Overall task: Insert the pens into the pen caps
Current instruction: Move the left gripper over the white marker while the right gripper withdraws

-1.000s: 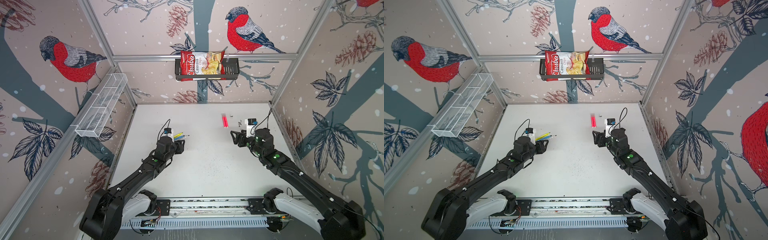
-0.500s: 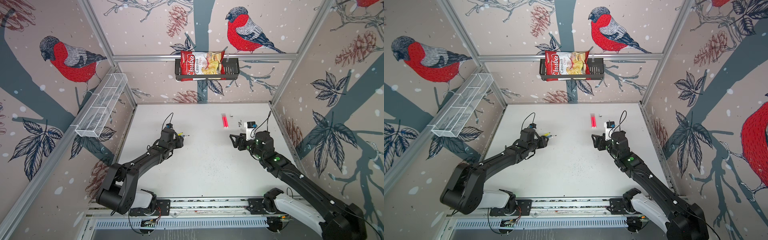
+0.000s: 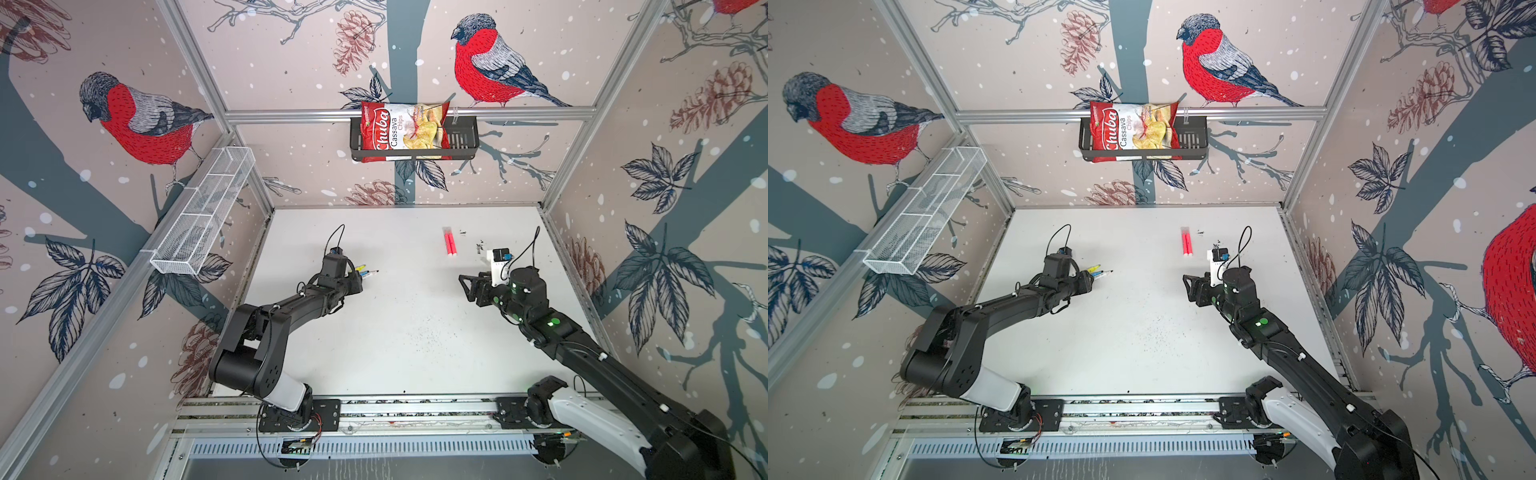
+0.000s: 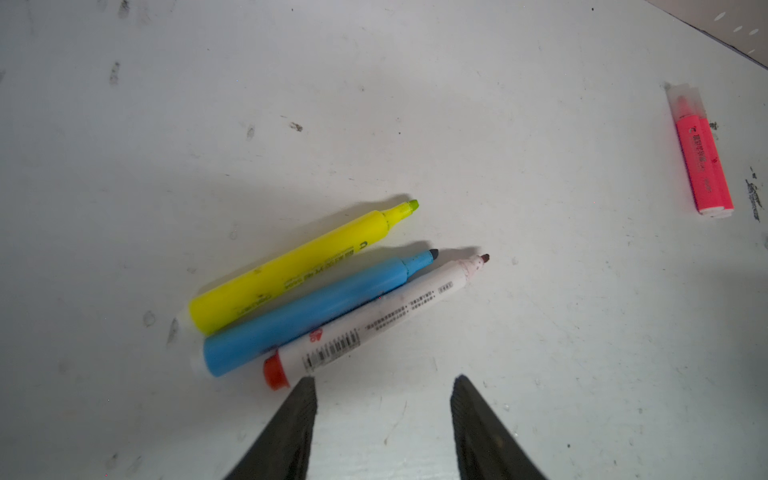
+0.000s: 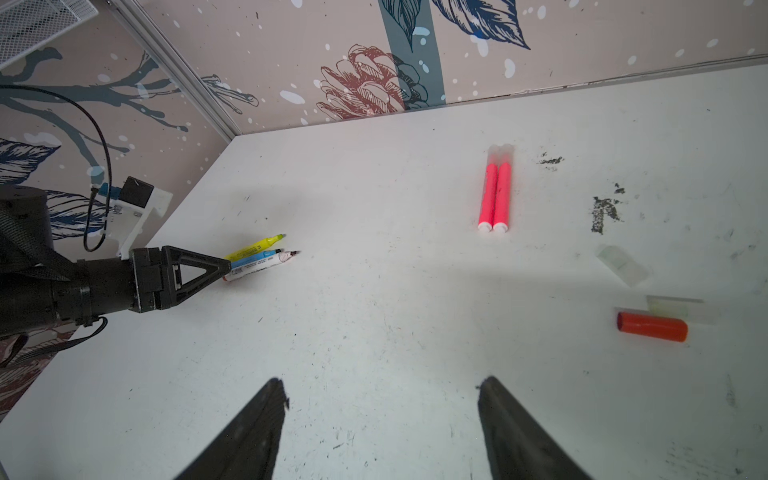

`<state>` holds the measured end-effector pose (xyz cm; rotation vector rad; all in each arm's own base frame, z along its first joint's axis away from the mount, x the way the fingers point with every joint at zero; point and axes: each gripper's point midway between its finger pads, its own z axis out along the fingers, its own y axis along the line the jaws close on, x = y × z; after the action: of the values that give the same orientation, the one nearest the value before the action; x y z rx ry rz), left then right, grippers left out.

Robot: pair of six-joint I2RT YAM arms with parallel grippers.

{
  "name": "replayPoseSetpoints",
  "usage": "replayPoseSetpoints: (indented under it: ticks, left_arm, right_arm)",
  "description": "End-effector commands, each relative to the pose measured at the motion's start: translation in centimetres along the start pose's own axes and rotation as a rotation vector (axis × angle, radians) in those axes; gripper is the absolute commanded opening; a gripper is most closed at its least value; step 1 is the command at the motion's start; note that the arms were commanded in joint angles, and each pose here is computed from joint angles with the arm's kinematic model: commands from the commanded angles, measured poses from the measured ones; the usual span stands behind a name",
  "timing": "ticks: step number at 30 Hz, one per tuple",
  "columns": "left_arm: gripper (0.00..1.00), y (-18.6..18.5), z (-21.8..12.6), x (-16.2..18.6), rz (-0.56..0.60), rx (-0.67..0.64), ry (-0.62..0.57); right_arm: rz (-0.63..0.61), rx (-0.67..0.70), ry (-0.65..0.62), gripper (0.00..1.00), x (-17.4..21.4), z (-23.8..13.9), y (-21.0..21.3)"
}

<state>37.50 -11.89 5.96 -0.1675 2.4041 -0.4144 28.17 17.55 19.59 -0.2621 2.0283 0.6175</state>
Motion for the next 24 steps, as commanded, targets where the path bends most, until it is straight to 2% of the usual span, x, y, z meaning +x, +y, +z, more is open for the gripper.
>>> replayPoseSetpoints:
  ticks: [1,24]
  left_arm:
    - [0.53,-0.1,0.3,-0.4,0.016,0.005,-0.005]
    - [0.53,0.0,2.0,-1.1,0.036,0.008,0.008]
  right_arm:
    - [-0.001,-0.032,-0.027,0.74,-0.6,0.0,0.6]
    - [0.013,-0.038,-0.038,0.74,-0.8,-0.3,0.7]
